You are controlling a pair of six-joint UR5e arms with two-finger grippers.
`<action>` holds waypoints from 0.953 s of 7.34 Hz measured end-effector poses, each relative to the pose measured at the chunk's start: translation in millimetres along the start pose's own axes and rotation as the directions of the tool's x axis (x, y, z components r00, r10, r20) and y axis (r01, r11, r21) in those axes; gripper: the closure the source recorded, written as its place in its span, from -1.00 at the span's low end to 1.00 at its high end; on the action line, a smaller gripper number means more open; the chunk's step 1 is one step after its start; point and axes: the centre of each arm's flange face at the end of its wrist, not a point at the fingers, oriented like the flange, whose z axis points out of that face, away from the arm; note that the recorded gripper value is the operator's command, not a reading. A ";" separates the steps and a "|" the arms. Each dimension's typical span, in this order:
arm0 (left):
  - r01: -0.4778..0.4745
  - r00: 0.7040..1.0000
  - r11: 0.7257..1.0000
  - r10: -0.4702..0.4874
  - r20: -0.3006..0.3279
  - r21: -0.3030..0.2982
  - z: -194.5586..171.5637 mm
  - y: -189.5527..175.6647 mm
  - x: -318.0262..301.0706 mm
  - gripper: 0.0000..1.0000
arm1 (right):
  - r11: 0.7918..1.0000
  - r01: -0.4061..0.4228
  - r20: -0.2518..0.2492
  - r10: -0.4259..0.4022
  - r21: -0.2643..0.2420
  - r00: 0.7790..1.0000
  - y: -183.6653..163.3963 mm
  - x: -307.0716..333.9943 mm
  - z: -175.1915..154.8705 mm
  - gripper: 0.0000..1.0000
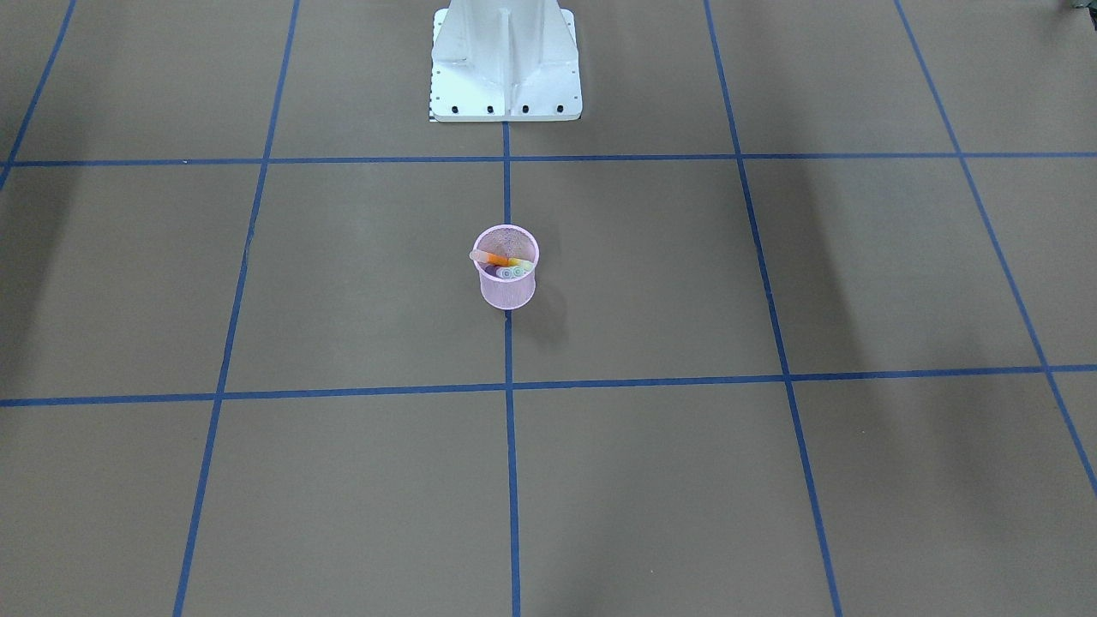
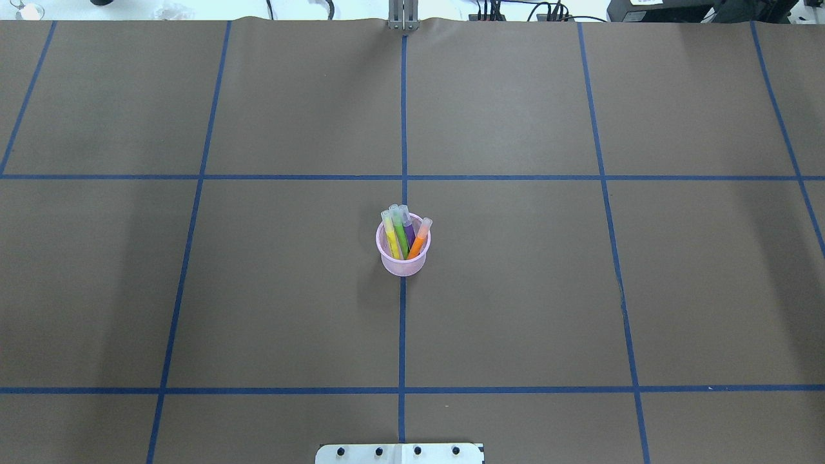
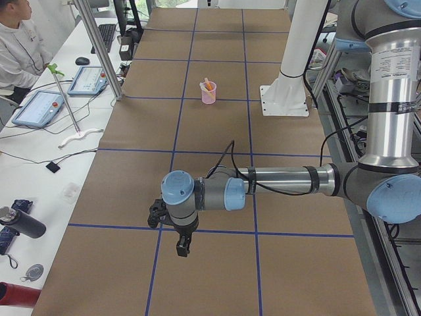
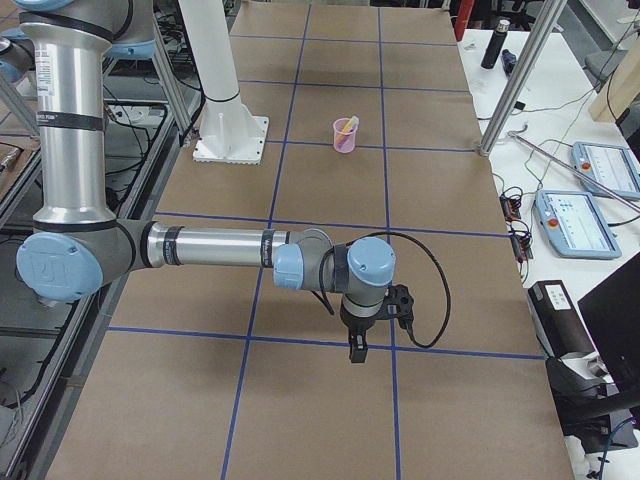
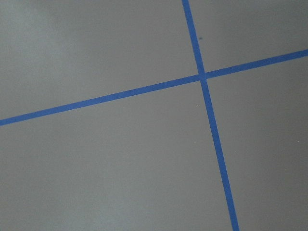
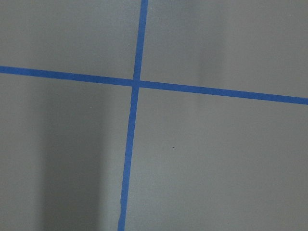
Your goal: Collect pens into pen holder
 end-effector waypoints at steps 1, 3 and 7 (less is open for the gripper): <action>-0.002 1.000 1.000 0.002 -0.002 0.000 0.6 0.3 -0.2 -1.00 | 1.000 -0.002 -0.008 0.002 -0.005 1.000 2.9 2.1 1.9 -1.00; -0.005 1.000 1.000 0.005 -0.003 -0.003 2.1 0.7 -0.3 -1.00 | 1.000 -0.003 -0.024 0.003 -0.007 1.000 4.6 4.1 2.5 -1.00; -0.010 1.000 1.000 0.010 -0.003 -0.001 1.6 -0.3 1.1 -1.00 | 1.000 -0.001 -0.028 0.001 0.000 1.000 2.2 1.7 -1.1 -1.00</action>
